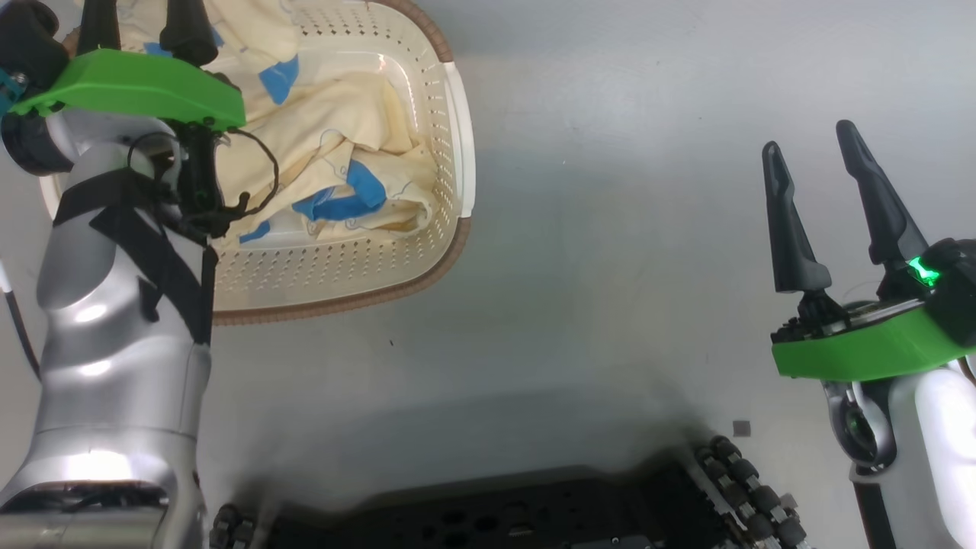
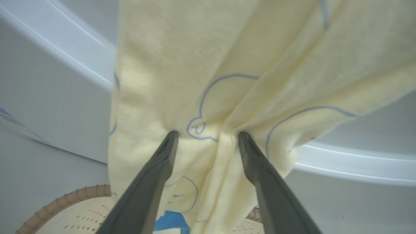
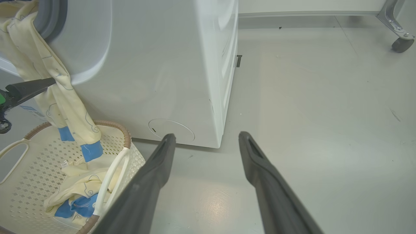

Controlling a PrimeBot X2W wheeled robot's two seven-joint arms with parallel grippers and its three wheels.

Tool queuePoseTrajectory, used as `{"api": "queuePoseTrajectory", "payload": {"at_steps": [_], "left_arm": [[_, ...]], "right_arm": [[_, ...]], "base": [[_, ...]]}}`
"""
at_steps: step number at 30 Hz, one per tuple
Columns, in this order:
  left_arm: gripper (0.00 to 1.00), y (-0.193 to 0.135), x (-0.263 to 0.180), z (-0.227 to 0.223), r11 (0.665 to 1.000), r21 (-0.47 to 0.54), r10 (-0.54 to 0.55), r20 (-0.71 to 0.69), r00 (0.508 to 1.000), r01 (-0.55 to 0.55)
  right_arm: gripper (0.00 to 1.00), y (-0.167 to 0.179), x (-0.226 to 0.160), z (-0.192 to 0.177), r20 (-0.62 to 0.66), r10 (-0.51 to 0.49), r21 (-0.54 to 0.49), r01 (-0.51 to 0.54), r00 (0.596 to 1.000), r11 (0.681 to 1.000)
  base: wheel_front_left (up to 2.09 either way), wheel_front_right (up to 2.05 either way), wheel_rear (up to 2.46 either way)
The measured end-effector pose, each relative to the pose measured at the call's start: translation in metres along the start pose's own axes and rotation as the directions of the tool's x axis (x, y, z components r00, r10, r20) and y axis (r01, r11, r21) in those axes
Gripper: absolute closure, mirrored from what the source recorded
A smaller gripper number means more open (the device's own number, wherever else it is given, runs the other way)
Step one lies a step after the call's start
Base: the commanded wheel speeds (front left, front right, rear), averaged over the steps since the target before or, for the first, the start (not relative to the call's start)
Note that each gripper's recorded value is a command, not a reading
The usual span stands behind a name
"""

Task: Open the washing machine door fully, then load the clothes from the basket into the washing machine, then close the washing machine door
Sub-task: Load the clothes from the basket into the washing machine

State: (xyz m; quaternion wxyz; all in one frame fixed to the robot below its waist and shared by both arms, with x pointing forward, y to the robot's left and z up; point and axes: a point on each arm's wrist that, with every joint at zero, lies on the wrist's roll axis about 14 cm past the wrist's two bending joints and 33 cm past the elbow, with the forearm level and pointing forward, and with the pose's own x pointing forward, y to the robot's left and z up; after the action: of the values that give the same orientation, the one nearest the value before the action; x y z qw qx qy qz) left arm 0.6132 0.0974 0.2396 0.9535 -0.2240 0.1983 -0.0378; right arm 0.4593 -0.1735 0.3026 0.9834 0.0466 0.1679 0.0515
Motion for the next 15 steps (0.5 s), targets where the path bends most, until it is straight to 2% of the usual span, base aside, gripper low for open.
{"api": "queuePoseTrajectory", "payload": {"at_steps": [2, 3, 4, 5, 6, 7, 15], "left_arm": [[0.38, -0.003, 0.0, 0.001, 1.0, 0.0, -0.009, 0.003, 1.0, 0.009], [0.5, -0.003, -0.001, 0.001, 1.0, 0.0, -0.013, 0.003, 1.0, 0.013], [0.56, -0.005, -0.002, 0.001, 1.0, 0.009, -0.023, 0.005, 1.0, 0.022], [0.67, -0.009, -0.001, 0.007, 0.999, 0.015, -0.04, 0.023, 0.999, 0.039], [0.9, -0.017, 0.002, 0.02, 0.998, 0.026, -0.067, 0.059, 0.996, 0.065], [1.0, -0.023, 0.004, 0.024, 0.996, 0.036, -0.083, 0.063, 0.995, 0.081], [1.0, -0.037, -0.008, 0.047, 0.99, 0.067, -0.135, 0.119, 0.984, 0.128]], "right_arm": [[0.0, 0.001, 0.001, 0.0, 0.005, 0.0, 0.003, 0.0, 1.0, 1.0], [0.0, 0.001, 0.001, 0.001, 0.007, 0.001, 0.004, -0.001, 1.0, 1.0], [0.0, 0.002, 0.003, 0.001, 0.01, 0.002, 0.005, -0.002, 1.0, 1.0], [0.0, 0.002, 0.004, 0.002, 0.014, 0.004, 0.006, -0.004, 1.0, 1.0], [0.0, 0.004, 0.005, 0.003, 0.018, 0.008, 0.007, -0.008, 1.0, 1.0], [0.0, 0.004, 0.006, 0.004, 0.021, 0.01, 0.008, -0.01, 1.0, 1.0], [0.0, 0.009, 0.008, 0.011, 0.039, 0.021, 0.021, -0.022, 0.999, 1.0]], "base": [[0.0, 0.0, 0.0], [0.0, 0.0, 0.0], [0.0, 0.0, 0.0], [0.0, 0.0, 0.0], [0.0, 0.0, 0.0], [0.0, 0.0, 0.0], [0.0, 0.0, 0.0]]}}
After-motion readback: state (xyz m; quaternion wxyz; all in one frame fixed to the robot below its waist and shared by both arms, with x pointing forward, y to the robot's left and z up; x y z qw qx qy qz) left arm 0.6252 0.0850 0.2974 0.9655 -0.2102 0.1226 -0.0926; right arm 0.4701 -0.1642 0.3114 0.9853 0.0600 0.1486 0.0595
